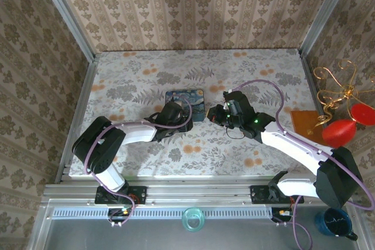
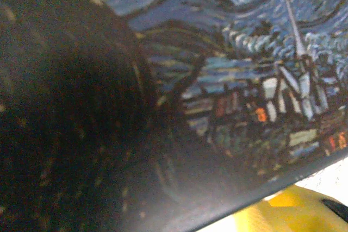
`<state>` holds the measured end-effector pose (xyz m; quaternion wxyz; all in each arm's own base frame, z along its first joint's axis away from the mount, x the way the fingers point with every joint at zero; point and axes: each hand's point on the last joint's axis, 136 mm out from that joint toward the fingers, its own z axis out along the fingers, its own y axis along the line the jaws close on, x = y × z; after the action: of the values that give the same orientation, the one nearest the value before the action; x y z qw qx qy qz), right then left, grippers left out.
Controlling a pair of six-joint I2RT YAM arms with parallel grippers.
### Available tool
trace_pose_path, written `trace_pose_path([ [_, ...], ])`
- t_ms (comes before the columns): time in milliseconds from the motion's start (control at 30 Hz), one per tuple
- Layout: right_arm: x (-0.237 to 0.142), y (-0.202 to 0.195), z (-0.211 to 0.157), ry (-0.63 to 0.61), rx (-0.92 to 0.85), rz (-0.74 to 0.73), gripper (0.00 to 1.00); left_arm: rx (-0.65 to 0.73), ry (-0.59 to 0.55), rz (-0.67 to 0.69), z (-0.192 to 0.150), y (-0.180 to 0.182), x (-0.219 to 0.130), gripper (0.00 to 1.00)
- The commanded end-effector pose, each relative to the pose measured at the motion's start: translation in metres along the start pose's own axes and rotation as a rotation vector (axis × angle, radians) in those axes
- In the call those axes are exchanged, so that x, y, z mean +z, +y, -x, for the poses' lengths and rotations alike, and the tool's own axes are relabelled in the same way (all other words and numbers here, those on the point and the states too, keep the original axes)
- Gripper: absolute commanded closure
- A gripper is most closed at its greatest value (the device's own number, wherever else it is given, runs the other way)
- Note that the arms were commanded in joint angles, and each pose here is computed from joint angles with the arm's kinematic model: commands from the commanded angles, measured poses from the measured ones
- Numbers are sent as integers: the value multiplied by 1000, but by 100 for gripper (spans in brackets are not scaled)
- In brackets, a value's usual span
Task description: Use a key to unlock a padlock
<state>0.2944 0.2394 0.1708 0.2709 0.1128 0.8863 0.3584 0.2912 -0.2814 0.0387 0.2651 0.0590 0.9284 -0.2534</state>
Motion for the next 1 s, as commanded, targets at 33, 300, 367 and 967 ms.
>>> trace_pose_path([
  [33, -3, 10, 0, 17, 3, 14, 100, -27, -9, -9, -3, 4, 4, 55],
  [300, 1, 10, 0, 24, 6, 8, 100, -44, -30, -54, -4, 0, 5, 63],
  [367, 2, 13, 1, 27, 4, 15, 100, -40, -30, -62, -3, -2, 5, 66],
  [967, 20, 3, -3, 57, -41, 49, 100, -51, 12, -151, 4, -22, -1, 86],
])
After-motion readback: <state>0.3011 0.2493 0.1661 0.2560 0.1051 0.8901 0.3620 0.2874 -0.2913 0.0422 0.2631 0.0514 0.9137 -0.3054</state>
